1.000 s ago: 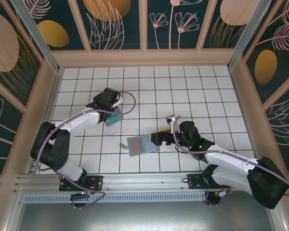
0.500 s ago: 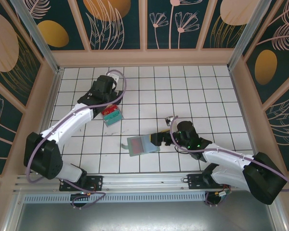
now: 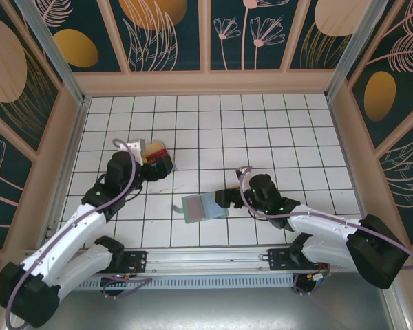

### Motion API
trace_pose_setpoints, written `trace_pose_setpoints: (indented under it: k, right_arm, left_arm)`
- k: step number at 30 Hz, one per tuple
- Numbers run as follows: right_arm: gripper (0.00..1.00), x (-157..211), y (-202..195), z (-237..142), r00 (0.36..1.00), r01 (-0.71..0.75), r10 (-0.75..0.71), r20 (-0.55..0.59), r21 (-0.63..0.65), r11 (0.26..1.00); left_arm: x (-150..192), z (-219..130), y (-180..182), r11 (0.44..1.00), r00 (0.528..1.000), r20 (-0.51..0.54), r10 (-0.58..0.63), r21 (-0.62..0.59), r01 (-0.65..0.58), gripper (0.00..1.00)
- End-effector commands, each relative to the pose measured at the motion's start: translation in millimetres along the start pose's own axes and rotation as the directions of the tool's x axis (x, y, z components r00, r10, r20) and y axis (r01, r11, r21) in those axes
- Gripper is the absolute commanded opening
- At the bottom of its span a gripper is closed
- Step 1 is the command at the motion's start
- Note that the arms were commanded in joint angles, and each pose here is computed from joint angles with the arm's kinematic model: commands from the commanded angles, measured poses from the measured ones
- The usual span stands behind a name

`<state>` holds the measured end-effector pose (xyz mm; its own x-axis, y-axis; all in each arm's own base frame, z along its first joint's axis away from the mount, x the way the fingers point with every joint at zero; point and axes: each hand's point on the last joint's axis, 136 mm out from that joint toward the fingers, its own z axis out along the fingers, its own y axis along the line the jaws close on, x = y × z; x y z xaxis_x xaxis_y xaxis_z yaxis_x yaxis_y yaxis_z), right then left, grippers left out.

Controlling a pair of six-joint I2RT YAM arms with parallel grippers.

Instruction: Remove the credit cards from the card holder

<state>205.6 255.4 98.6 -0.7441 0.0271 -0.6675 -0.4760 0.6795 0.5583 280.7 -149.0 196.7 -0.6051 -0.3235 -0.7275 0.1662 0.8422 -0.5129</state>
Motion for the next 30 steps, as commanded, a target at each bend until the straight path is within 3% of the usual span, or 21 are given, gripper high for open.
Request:
trace_pose_setpoints:
  k: [1,8,16,19,27,30]
  right_arm:
    - [0.87,-1,-2,3,1.000,0.013,-0.013,-0.003,0.042,0.999]
    - [0.71,21,-7,10,0.998,0.012,-0.007,-0.067,0.079,0.997]
    - [0.69,24,-11,11,0.997,0.023,-0.015,-0.069,0.109,0.994]
    - [0.69,24,-11,11,0.997,0.025,-0.018,-0.069,0.108,0.994]
    - [0.70,26,-12,14,0.997,0.026,-0.017,-0.079,0.111,0.993]
    - [0.66,31,-15,19,0.994,0.020,-0.007,-0.107,0.128,0.992]
  left_arm:
    - [16,-6,-11,0.980,0.983,-0.035,-0.181,0.076,0.183,0.98]
    - [73,0,-17,0.955,0.947,-0.152,-0.281,0.052,0.292,0.99]
    - [119,1,-21,0.972,0.945,-0.239,-0.222,-0.134,0.195,0.99]
    - [114,-1,-2,0.958,0.957,-0.188,-0.221,-0.226,0.177,0.99]
    - [97,-20,-27,0.961,0.957,-0.115,-0.266,0.045,0.272,0.99]
    - [103,-20,-32,0.949,0.943,-0.151,-0.297,0.066,0.310,0.87]
